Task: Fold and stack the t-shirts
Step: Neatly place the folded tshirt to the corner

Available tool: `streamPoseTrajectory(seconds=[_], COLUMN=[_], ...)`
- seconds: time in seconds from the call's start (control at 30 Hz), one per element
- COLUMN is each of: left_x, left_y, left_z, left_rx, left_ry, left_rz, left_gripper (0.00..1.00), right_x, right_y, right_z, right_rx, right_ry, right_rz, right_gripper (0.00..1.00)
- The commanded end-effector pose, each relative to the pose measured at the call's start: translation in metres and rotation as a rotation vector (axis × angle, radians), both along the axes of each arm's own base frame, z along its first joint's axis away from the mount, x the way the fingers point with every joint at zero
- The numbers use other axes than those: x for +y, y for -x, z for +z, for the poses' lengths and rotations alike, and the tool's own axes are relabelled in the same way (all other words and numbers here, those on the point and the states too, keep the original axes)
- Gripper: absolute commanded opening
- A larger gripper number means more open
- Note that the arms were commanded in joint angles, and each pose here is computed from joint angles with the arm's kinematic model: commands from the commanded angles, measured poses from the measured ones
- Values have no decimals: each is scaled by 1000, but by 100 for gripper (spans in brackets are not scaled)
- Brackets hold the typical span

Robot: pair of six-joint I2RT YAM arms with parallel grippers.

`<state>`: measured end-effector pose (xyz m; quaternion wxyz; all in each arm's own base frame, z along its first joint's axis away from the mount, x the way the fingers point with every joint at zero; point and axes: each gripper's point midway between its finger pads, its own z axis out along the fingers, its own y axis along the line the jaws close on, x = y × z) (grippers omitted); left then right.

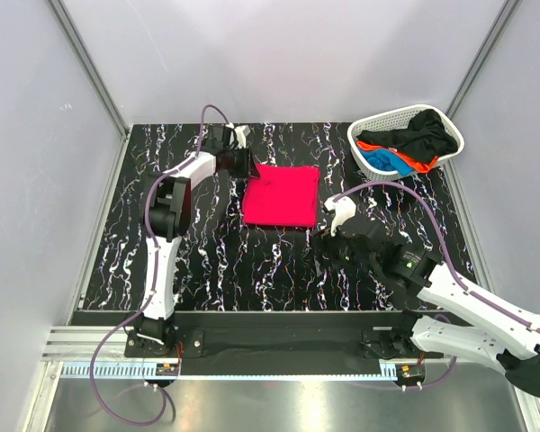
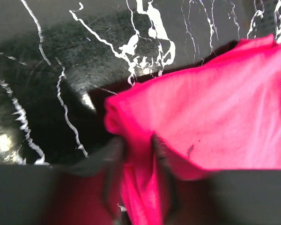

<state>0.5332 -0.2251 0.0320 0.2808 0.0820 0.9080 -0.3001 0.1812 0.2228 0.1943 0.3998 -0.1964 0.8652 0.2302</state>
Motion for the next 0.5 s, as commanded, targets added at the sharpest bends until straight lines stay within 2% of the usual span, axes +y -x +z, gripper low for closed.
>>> streamPoseTrajectory(seconds=[0.0, 0.1, 0.13, 0.17, 0.3, 0.33, 0.47], left_x=[-5, 6, 11, 19, 66, 78, 105], left_y=[-4, -14, -16, -22, -34, -30, -39], left_z=[-6, -5, -5, 2, 24, 17, 27], left_rx=[56, 57, 58, 37, 18, 42, 6], left_ry=[81, 95, 87, 65, 33, 19, 58], left_rz=[1, 70, 91, 127, 312, 370, 432], left_gripper=[23, 10, 2, 0, 0, 0, 0], right_x=[-2, -3, -4, -3, -6, -7, -7], right_y=[-7, -8, -8, -8, -10, -11, -14], right_z=[6, 8, 8, 9, 9, 9, 8], right_rx=[-27, -33, -31, -31, -32, -34, -33], right_ry=[-10, -8, -8, -13, -13, -10, 0], right_rz=[-35, -44, -47, -49, -70, -81, -95], right_gripper=[82, 82, 82, 82, 82, 82, 83])
